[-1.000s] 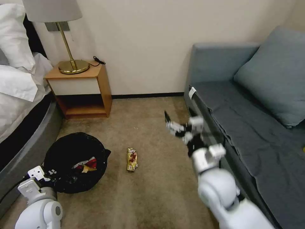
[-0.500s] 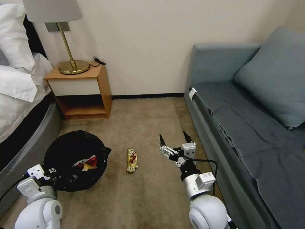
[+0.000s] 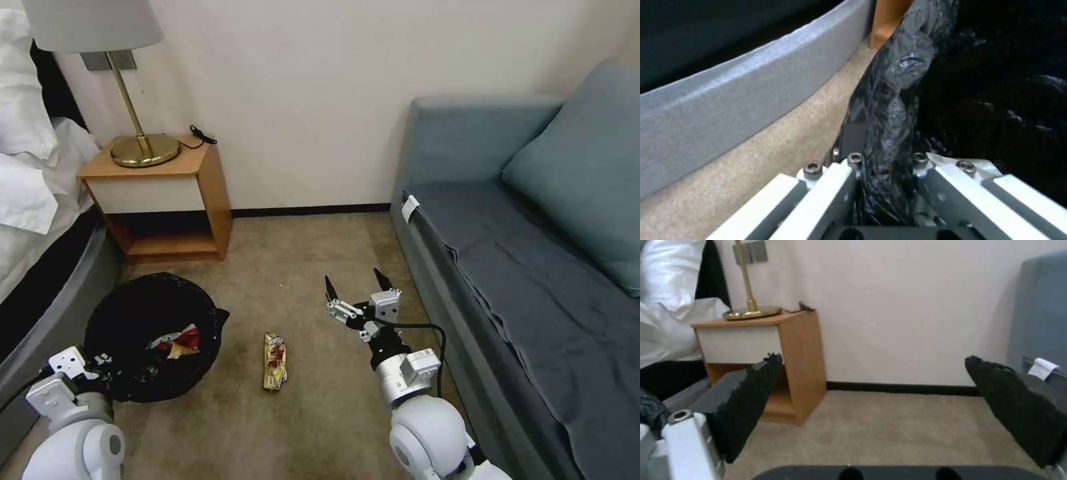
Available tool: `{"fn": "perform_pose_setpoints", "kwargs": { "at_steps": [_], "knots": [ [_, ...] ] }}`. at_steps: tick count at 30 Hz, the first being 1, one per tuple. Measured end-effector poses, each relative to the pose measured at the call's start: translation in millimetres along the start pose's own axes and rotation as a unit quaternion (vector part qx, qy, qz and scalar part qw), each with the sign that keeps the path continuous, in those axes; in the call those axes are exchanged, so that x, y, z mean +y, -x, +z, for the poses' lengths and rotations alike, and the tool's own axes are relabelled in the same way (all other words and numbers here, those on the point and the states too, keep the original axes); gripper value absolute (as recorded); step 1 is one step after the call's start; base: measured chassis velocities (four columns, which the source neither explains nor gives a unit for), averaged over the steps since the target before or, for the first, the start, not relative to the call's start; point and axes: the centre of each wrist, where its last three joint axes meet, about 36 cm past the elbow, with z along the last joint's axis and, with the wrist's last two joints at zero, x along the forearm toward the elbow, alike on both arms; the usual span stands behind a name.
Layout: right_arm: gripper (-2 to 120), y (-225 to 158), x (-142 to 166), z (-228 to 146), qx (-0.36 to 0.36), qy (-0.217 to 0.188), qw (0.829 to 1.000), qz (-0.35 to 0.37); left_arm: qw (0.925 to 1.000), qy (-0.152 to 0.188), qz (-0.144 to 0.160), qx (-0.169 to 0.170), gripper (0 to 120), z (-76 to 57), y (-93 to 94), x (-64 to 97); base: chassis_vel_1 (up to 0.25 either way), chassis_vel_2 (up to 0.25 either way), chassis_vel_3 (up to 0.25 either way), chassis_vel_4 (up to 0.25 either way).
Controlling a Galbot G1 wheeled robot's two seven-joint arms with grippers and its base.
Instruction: Pick up the trash bin, then pick up the garbage on the floor and place it into the trash bin.
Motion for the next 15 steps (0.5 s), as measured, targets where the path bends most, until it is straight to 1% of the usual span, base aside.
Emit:
{"fn": "perform_pose_setpoints", "kwargs": {
  "at_steps": [8,11,15],
  "knots": [
    [100,2.2,0.7,3.6,0.005,0.001,1.000,-0.001,1.0000,0.000,0.000,0.002,3,2.3,1.9,-0.2,-0.060,0.063,0.059,-0.059],
    [100,2.7,1.0,4.8,0.006,0.001,1.000,-0.001,1.0000,0.000,0.000,0.002,3,2.5,2.2,-0.6,-0.084,0.081,0.093,-0.055],
    [100,4.5,2.0,5.1,0.005,0.001,1.000,-0.002,1.0000,0.001,0.000,0.002,3,3.2,2.7,-0.9,-0.099,0.103,0.112,-0.107]
  ]
}}
